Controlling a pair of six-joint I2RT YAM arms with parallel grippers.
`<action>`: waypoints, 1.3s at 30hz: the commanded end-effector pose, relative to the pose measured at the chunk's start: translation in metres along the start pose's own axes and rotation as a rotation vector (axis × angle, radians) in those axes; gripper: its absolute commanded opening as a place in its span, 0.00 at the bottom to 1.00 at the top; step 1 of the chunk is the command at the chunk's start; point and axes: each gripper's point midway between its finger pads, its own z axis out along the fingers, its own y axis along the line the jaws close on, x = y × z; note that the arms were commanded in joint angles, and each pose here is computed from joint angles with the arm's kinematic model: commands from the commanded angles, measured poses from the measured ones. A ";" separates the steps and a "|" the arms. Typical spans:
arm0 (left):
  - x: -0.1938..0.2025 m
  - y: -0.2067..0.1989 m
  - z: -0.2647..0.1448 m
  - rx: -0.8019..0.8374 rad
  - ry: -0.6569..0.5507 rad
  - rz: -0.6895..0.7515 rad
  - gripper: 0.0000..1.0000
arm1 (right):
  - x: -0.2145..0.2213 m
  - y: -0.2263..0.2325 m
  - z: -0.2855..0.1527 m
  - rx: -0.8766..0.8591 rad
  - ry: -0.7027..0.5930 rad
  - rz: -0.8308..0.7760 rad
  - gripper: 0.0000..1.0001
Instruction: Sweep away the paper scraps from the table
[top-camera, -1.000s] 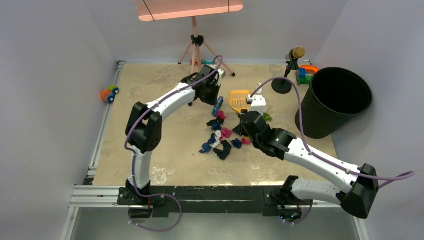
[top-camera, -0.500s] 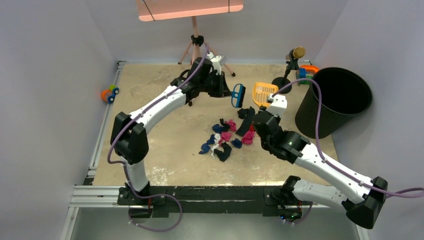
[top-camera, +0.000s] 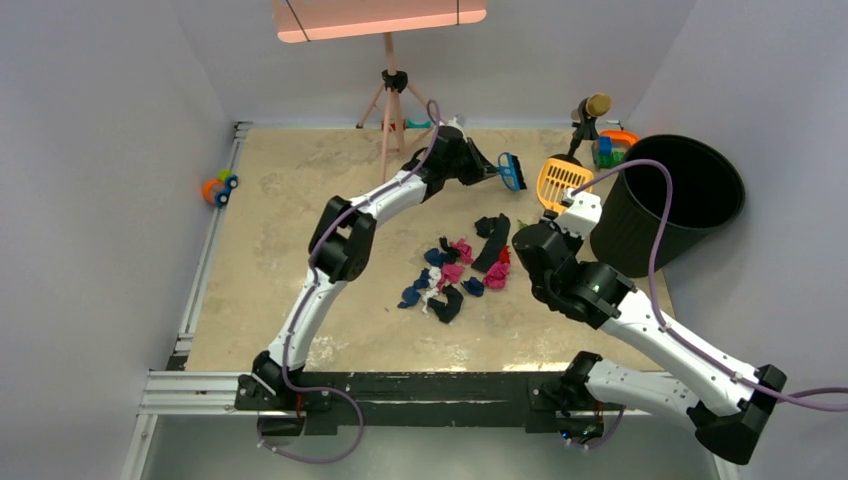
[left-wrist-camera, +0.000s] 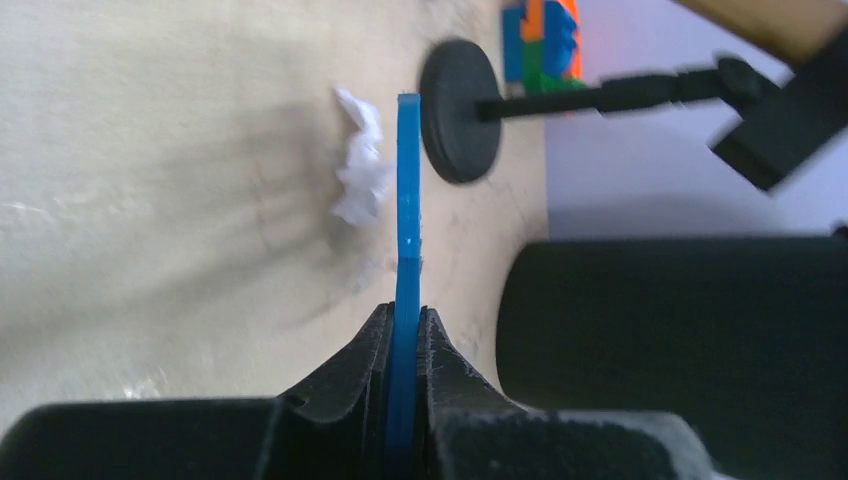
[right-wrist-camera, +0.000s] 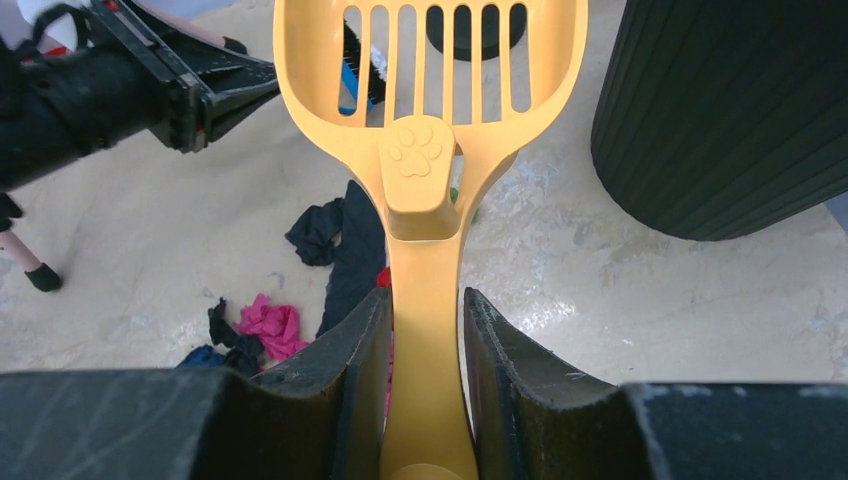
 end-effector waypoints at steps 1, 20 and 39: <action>-0.054 -0.033 0.015 0.053 -0.241 -0.101 0.00 | -0.025 -0.004 -0.004 0.022 -0.062 0.090 0.00; 0.006 0.050 -0.114 -0.470 -0.226 -0.212 0.00 | -0.023 0.001 -0.003 0.007 -0.051 0.095 0.00; -0.010 -0.026 -0.033 -0.147 -0.160 -0.164 0.00 | -0.015 0.005 -0.007 -0.036 -0.009 0.118 0.00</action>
